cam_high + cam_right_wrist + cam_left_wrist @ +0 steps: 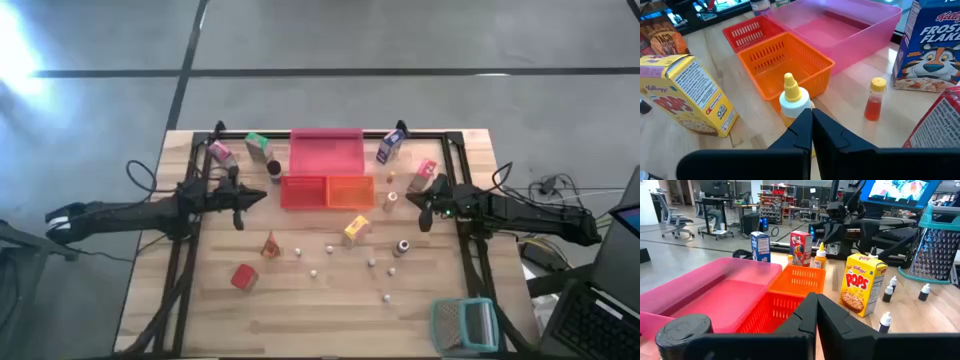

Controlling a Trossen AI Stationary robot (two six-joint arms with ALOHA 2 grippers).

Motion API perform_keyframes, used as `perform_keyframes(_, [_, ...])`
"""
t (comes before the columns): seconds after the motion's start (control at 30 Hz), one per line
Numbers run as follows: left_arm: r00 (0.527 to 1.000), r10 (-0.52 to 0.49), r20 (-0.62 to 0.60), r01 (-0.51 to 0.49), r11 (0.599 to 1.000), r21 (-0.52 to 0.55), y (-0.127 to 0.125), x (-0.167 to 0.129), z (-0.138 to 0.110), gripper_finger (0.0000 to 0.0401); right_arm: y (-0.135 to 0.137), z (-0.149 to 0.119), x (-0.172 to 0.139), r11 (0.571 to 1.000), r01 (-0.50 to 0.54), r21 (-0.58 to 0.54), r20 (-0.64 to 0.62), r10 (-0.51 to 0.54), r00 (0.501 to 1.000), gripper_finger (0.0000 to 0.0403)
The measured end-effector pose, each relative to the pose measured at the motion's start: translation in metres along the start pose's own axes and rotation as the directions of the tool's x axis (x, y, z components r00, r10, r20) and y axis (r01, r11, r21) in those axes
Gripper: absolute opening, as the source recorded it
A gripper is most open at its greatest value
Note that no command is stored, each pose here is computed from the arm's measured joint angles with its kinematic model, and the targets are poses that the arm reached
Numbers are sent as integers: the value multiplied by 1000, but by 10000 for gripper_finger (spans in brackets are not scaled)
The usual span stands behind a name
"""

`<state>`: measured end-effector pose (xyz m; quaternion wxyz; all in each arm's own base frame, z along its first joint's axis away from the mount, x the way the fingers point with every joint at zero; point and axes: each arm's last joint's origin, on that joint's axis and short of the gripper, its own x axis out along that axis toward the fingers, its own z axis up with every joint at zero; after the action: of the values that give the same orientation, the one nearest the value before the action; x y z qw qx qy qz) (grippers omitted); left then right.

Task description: Pick & Place Kitchen Items

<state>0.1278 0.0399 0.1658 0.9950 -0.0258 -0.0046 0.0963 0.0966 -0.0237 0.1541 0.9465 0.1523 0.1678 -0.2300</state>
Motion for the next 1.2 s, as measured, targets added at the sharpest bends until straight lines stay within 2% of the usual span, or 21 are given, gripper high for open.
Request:
perform_keyframes(0.87, [1000, 0, 0, 0, 1000, 0, 0, 0, 0, 10, 0, 1, 0, 1000, -2, 1, 15, 2, 1000, 8])
perform_keyframes(0.97, [1000, 0, 0, 0, 1000, 0, 0, 0, 0, 10, 3, 8, 0, 994, -52, 99, 81, 44, 996, 8])
perform_keyframes(1.0, [1000, 0, 0, 0, 1000, 0, 0, 0, 0, 10, 5, 13, -1, 981, -96, 169, 120, 77, 990, 8])
perform_keyframes(1.07, [1000, 0, 0, 0, 1000, 0, 0, 0, 0, 10, 9, 25, -3, 925, -209, 318, 237, 136, 962, 8])
perform_keyframes(1.13, [1000, 0, 0, 0, 1000, 0, 0, 0, 0, 10, 13, 39, -9, 863, -324, 387, 388, 167, 906, 8])
perform_keyframes(1.2, [1000, 8, -1, -8, 1000, 8, 0, 0, 0, 10, 16, 54, -17, 848, -415, 330, 534, 196, 823, 8])
